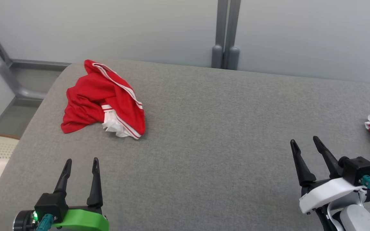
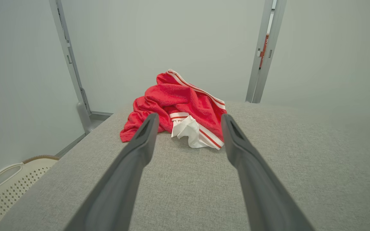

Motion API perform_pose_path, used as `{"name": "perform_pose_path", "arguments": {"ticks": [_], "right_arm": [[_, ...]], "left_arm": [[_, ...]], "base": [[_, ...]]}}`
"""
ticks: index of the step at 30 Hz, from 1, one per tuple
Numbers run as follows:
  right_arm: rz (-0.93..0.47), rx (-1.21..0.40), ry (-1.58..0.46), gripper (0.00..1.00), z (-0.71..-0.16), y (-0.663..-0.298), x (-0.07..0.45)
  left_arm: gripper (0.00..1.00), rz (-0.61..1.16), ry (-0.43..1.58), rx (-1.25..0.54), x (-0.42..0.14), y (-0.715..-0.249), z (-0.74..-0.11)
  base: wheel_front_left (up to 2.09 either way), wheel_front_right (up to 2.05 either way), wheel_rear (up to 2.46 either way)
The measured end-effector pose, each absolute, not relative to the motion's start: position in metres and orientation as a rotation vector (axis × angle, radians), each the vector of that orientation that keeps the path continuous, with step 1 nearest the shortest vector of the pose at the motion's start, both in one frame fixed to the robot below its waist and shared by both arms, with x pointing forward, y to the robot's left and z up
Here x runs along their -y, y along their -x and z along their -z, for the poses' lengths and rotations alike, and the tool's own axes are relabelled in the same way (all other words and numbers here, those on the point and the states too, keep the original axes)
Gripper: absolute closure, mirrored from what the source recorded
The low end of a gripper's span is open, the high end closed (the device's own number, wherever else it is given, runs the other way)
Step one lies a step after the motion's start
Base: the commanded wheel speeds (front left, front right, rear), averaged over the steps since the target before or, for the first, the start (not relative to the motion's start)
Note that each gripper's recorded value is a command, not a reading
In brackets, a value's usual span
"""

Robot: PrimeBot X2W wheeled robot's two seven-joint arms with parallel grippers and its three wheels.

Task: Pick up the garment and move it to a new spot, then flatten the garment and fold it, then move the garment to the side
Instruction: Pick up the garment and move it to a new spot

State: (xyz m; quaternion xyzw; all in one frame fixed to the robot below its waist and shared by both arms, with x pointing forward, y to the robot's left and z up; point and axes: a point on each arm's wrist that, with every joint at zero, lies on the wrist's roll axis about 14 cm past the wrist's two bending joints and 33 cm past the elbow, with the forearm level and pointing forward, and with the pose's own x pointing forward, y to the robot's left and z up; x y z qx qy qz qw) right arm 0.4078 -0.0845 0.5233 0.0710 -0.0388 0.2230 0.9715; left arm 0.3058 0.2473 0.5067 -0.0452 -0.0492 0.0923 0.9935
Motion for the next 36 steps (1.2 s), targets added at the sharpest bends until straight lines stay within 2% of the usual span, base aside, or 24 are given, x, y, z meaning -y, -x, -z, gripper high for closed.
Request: {"name": "perform_pose_path", "arguments": {"ticks": [14,21,27,36], "right_arm": [[-0.673,0.063,-0.159,0.00,-0.526,-0.408,-0.001],[-0.694,0.065,-0.155,0.00,-0.527,-0.406,-0.007],[-0.677,0.069,-0.141,0.00,-0.523,-0.416,0.004],[-0.630,0.080,-0.140,0.00,-0.519,-0.440,0.025]], "left_arm": [[0.00,-0.387,0.076,0.107,-0.301,-0.248,-0.505],[0.00,-0.405,0.092,0.122,-0.307,-0.246,-0.509],[0.00,-0.309,0.074,0.095,-0.305,-0.289,-0.535],[0.00,-0.164,0.121,-0.073,-0.300,-0.378,-0.560]], "base": [[0.00,0.00,0.00],[0.00,0.00,0.00],[0.00,0.00,0.00],[0.00,0.00,0.00]]}}
